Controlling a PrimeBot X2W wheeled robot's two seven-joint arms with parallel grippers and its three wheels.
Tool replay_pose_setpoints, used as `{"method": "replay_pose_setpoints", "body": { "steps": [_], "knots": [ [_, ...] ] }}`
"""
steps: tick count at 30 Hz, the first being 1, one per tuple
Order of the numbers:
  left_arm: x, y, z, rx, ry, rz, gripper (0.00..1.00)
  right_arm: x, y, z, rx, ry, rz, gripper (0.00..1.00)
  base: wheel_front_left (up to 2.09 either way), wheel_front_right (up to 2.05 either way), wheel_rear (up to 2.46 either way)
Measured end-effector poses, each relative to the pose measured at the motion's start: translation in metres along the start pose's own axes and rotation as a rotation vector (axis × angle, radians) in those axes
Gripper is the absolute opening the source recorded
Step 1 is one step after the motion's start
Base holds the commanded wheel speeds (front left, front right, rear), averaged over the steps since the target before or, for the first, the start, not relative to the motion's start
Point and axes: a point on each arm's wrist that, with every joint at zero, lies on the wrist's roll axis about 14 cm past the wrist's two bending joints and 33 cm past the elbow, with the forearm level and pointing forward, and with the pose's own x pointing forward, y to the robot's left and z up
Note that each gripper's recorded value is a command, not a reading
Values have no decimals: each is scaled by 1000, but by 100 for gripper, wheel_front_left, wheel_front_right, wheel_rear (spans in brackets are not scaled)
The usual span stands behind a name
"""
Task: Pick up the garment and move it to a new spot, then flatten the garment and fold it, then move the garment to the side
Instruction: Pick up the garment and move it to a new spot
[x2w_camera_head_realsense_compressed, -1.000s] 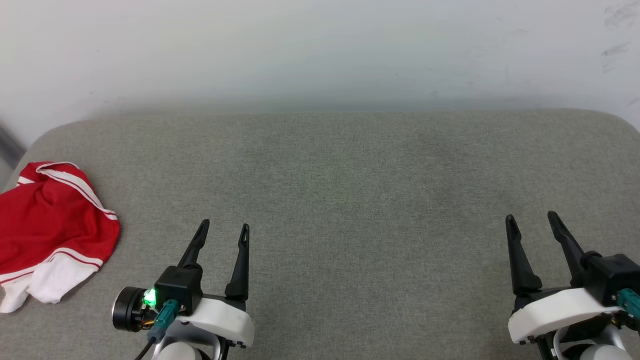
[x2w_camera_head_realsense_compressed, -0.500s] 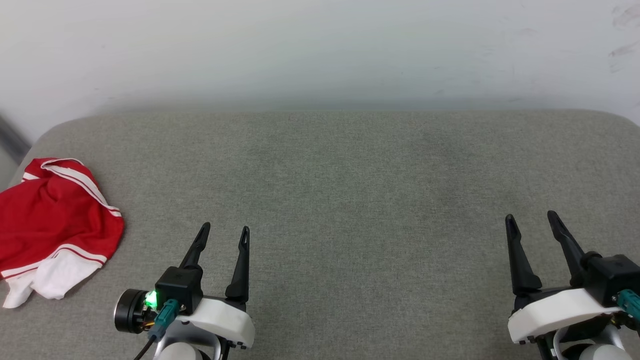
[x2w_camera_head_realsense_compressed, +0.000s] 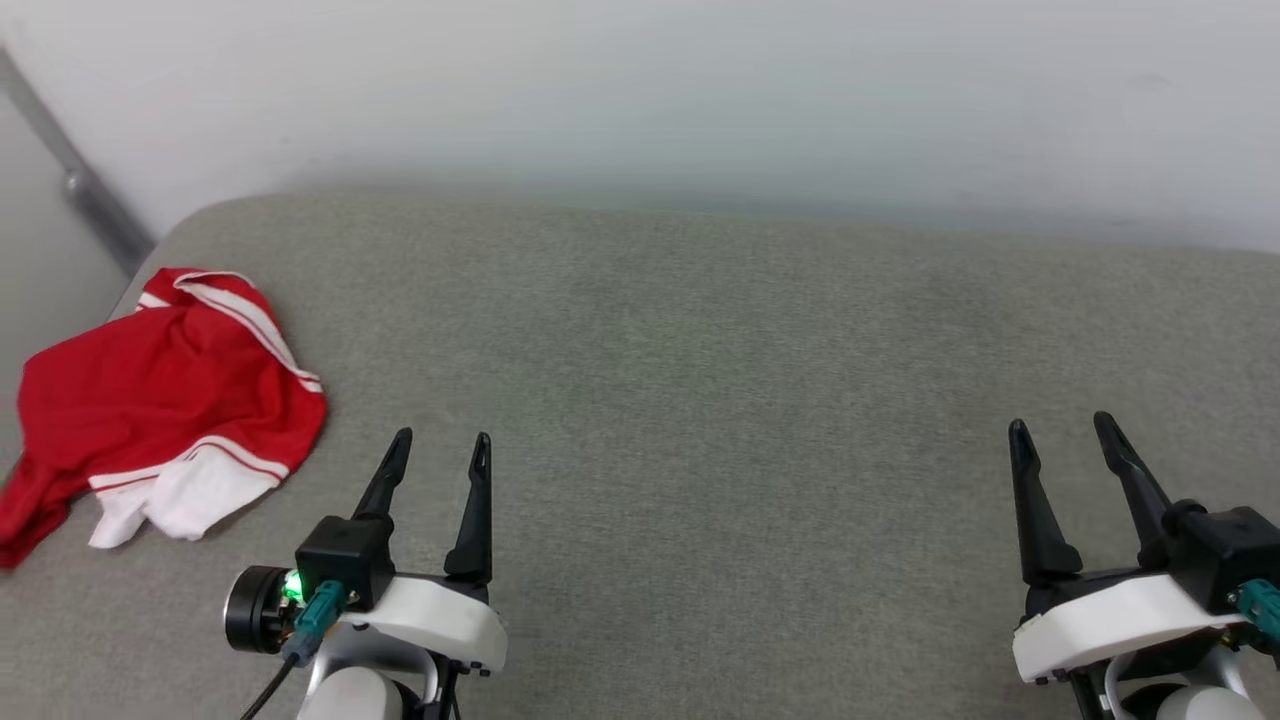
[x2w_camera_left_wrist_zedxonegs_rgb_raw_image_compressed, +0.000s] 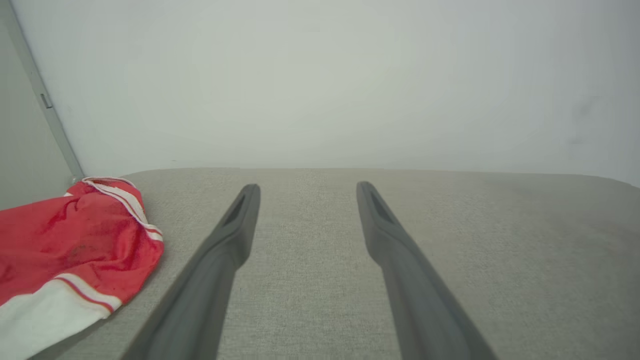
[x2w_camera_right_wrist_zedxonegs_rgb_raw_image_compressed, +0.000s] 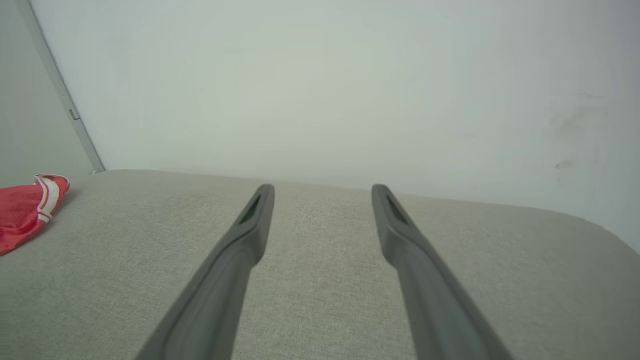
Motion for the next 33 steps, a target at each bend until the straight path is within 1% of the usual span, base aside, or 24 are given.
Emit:
{"method": "replay_pose_setpoints", "body": {
  "steps": [8,12,17,20,27,33],
  "knots": [
    [-27,60,8,-4,-14,194,100,27,57,-4,26,7,169,100,0,0,0],
    [-50,91,12,8,-20,301,100,37,88,-7,33,12,259,100,0,0,0],
    [-83,121,15,21,-17,418,100,45,129,-9,49,21,372,100,0,0,0],
    [-99,134,18,27,-21,471,100,47,153,-10,57,23,439,100,0,0,0],
    [-131,157,22,43,-20,582,100,49,196,-8,75,23,559,100,0,0,0],
    [-136,164,23,52,-18,611,100,53,206,-11,76,30,587,100,0,0,0]
  ]
}}
